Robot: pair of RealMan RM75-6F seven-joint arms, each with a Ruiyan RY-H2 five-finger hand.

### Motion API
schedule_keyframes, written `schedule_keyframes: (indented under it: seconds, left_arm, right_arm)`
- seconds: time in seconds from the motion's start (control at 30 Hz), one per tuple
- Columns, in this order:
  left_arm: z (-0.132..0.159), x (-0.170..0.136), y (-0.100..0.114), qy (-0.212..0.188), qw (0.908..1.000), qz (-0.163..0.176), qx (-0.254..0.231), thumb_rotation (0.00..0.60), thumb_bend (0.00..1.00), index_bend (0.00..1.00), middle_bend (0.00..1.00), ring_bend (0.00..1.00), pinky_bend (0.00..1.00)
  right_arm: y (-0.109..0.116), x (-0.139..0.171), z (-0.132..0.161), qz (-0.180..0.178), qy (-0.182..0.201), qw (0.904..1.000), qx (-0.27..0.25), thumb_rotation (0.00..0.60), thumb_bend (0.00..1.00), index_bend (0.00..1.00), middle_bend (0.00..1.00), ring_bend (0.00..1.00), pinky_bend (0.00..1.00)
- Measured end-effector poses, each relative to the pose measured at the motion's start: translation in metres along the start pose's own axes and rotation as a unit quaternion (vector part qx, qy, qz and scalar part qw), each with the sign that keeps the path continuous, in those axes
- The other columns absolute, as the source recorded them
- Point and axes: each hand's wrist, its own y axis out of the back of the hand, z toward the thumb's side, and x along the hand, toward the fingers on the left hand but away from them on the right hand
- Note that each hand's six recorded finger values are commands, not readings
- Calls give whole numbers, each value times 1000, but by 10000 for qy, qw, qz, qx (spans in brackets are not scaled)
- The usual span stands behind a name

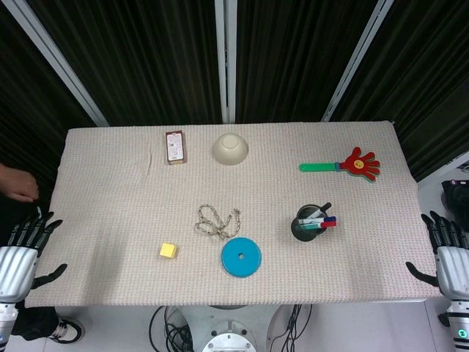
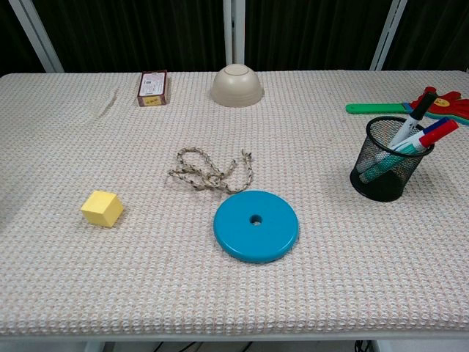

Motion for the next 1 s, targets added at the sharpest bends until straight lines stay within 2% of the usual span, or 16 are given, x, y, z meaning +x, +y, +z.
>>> schedule_keyframes:
  seconds: [0.33, 0.47, 0.57, 0.77, 0.87, 1.0]
  left_arm:
    - [-1, -4, 0, 33, 10000, 5, -4, 600, 161, 150, 35, 0, 62]
    - [-1, -2, 2, 41, 10000, 40, 2, 600, 160, 150, 35, 0, 62]
    - [-2, -1, 1, 51, 10000, 11, -13, 600, 160, 150, 35, 0, 61]
    - [-6, -1, -8, 84, 9999, -66, -92, 600, 161, 150, 35, 0, 62]
    - [-7, -1, -12, 89, 9998, -131, -152, 600, 161, 151, 35, 0, 61]
    - [-9, 0, -12, 100, 9997, -111, -192, 600, 161, 150, 35, 0, 61]
  right_arm:
    - [2, -1, 2, -15, 71, 10000, 1, 600, 104, 0, 0, 0, 0]
    - [6, -9, 6, -82, 149, 9999, -11, 600, 138, 0, 0, 0, 0]
    - [11, -21, 13, -147, 269, 9995, 10, 600, 172, 0, 0, 0, 0]
    - [25, -60, 41, -308, 632, 9975, -101, 600, 176, 34, 0, 0, 0]
    - [25, -79, 57, -183, 805, 9965, -93, 600, 176, 58, 0, 0, 0]
    - [18, -105, 85, 183, 1057, 9942, -108, 600, 176, 97, 0, 0, 0]
